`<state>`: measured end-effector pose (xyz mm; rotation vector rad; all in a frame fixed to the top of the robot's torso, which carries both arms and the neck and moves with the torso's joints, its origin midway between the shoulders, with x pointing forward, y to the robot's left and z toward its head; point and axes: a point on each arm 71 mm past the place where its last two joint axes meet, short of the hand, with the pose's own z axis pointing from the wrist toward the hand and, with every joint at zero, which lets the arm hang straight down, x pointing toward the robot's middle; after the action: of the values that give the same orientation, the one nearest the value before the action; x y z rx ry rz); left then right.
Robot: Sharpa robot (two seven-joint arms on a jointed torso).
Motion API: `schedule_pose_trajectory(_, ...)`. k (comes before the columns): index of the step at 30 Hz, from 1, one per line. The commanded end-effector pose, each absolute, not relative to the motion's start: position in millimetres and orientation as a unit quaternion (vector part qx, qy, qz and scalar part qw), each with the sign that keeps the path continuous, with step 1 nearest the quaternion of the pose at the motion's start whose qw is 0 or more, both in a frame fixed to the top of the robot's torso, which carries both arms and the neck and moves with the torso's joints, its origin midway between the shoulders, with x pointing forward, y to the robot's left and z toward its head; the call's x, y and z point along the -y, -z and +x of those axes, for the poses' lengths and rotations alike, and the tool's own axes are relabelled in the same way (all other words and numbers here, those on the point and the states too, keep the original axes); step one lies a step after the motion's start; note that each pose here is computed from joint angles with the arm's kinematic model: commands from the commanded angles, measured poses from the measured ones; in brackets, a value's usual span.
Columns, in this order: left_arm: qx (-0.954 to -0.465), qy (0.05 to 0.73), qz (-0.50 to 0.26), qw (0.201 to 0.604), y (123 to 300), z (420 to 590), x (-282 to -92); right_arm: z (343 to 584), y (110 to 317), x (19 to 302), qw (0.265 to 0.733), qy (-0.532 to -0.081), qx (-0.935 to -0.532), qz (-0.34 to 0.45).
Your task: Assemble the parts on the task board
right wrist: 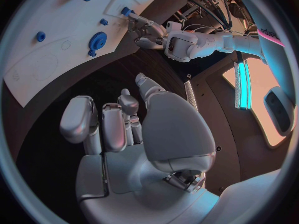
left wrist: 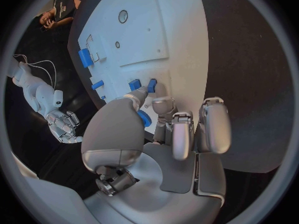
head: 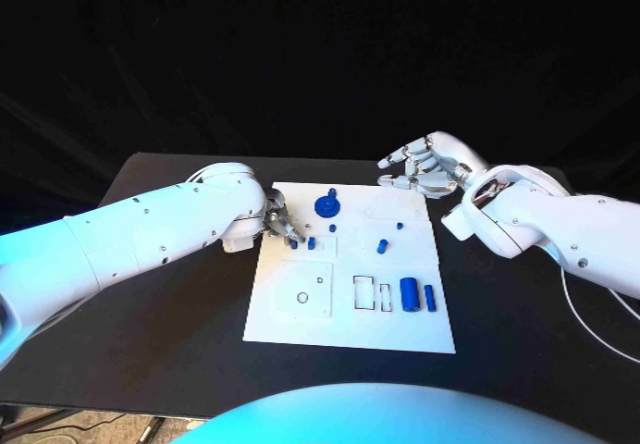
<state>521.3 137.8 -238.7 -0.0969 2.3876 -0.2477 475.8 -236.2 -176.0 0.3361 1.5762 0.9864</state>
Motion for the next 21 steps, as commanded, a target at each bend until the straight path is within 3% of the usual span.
schedule_pose_trajectory(1,-0.922,0.102,-0.046,0.371,236.3,522.2,-141.1,475.3,176.3,235.4,0.583,-0.426,-0.678,0.140)
schedule_pose_trajectory(12,-0.903,0.146,-0.108,0.389,228.8,523.4,-151.9,475.5,176.4,236.3,0.583,-0.426,-0.677,0.140)
schedule_pose_trajectory(21,-0.862,0.258,-0.182,0.397,219.9,525.5,-157.8,475.5,176.6,237.6,0.583,-0.425,-0.678,0.141)
